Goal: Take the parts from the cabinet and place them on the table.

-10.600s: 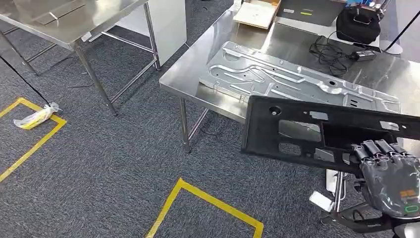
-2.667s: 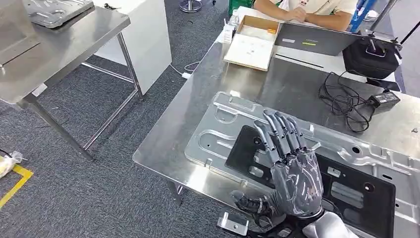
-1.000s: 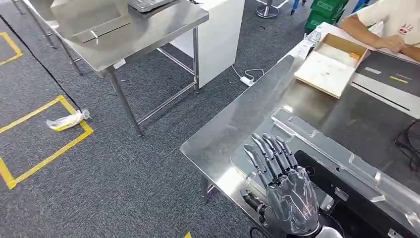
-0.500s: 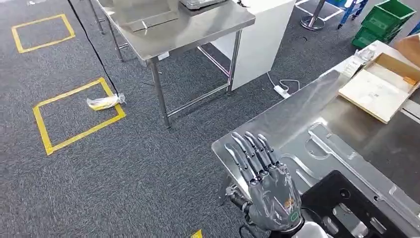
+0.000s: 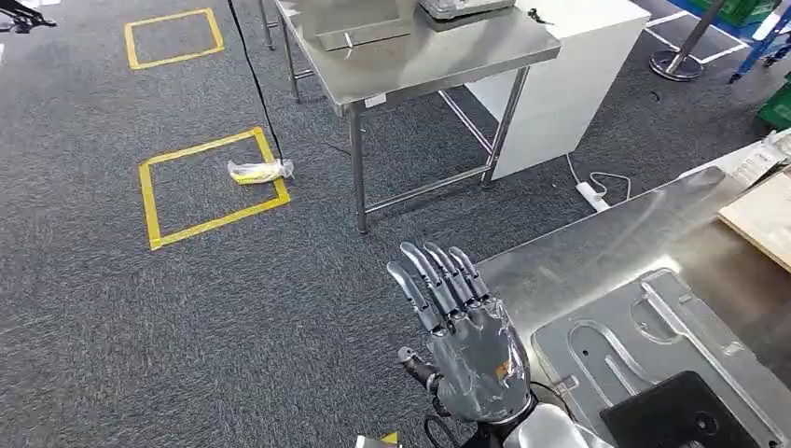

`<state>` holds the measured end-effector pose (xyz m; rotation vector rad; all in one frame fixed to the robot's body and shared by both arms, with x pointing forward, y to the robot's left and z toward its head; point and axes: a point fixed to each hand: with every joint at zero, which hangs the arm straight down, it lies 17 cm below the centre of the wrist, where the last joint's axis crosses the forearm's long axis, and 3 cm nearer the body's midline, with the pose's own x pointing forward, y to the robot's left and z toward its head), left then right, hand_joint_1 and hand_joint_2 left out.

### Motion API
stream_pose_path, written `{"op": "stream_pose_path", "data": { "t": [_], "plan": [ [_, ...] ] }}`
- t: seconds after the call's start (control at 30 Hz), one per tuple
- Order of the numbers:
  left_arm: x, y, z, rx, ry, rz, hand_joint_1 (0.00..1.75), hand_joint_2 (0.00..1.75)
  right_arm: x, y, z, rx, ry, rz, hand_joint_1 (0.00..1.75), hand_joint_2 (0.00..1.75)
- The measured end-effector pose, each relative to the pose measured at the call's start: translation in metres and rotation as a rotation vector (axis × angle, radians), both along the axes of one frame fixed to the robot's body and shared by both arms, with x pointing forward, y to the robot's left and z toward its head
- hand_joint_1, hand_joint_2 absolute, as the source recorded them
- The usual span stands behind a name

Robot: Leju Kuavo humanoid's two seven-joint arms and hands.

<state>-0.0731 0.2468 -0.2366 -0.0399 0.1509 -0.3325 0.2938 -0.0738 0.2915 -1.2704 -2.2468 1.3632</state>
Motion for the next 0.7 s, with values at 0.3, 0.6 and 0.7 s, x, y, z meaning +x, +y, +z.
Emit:
{"op": "stream_pose_path", "data": {
  "t": [0.3, 0.6, 0.7],
  "plan": [
    [0.0, 0.001, 0.0, 0.001, -0.001, 0.006, 0.0, 0.0, -0.004, 0.011, -0.005, 0.004, 0.014, 0.02, 0.0, 1.75],
    [-0.005, -0.004, 0.001, -0.007, 0.015, 0.068, 0.0, 0.0, -0.009, 0.007, -0.017, 0.03, 0.06, 0.002, 0.0, 1.75],
    [-0.004, -0.005, 0.001, -0.01, 0.012, 0.069, 0.0, 0.0, -0.01, 0.007, -0.025, 0.026, 0.082, -0.002, 0.0, 1.75]
  ]
}}
